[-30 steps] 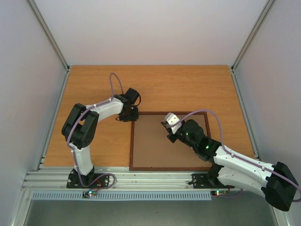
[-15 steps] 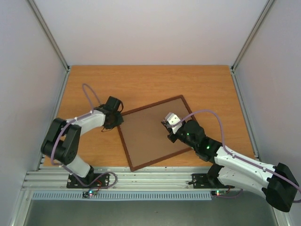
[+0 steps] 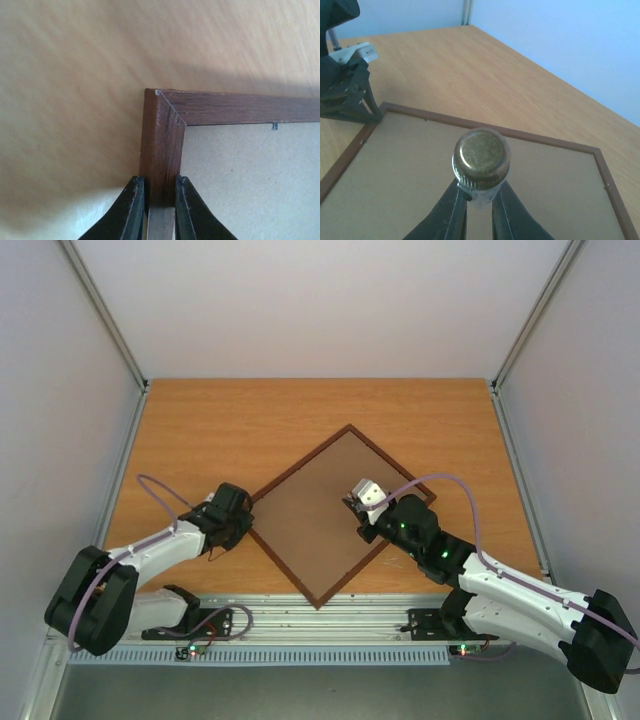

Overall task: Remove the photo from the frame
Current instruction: Adjust the photo frame at the center of the board.

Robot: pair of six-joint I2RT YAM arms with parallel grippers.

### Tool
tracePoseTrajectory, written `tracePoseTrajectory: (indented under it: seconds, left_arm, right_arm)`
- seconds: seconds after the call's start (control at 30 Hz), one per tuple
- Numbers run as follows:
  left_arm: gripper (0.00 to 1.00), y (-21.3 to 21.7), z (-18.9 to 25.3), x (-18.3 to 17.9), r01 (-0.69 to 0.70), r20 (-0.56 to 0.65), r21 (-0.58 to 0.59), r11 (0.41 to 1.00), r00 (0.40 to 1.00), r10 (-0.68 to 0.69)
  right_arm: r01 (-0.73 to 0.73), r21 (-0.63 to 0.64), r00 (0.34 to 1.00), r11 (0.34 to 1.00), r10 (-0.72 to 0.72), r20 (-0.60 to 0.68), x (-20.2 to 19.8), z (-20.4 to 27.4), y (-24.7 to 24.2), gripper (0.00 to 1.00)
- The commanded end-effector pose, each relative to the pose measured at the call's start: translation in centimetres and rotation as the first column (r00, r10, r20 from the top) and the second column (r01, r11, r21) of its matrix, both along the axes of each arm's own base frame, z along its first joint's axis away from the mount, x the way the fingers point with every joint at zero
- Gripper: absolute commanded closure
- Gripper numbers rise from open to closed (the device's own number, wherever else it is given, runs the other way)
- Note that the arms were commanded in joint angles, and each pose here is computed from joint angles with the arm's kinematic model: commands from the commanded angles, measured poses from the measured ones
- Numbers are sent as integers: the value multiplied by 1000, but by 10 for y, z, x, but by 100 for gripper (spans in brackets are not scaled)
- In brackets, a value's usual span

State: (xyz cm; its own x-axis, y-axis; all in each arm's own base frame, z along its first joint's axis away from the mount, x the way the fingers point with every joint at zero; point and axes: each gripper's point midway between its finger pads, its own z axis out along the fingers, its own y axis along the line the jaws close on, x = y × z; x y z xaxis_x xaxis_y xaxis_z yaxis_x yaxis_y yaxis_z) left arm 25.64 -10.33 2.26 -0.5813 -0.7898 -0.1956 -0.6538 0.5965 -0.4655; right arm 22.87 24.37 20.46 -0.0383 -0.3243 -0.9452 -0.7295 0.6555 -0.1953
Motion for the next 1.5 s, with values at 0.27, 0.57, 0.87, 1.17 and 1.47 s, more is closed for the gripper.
tracePoseTrajectory:
  seconds: [0.27, 0.57, 0.87, 1.17, 1.47]
  left_arm:
    - [77, -13, 4, -42, -130, -20, -29, 991, 991, 130]
    - [29, 37, 85, -31, 48, 118, 364, 930, 988, -97]
    - [9, 9, 119, 15, 450, 81, 503, 738, 825, -559]
    - [9, -17, 62, 38, 633, -30, 328, 701, 749, -662]
    - [18, -26, 37, 39, 686, -82, 253, 682, 718, -691]
  right_arm:
    - [-40, 60, 999, 997, 41, -15, -4, 9, 9, 99]
    - [-67, 62, 998, 996, 68, -14, -9, 11, 11, 99]
    - [-67, 48, 997, 997, 68, -21, -7, 5, 12, 99]
    - [-57, 47, 998, 997, 58, -14, -6, 6, 10, 99]
    - [-57, 46, 998, 997, 57, -14, -6, 6, 10, 99]
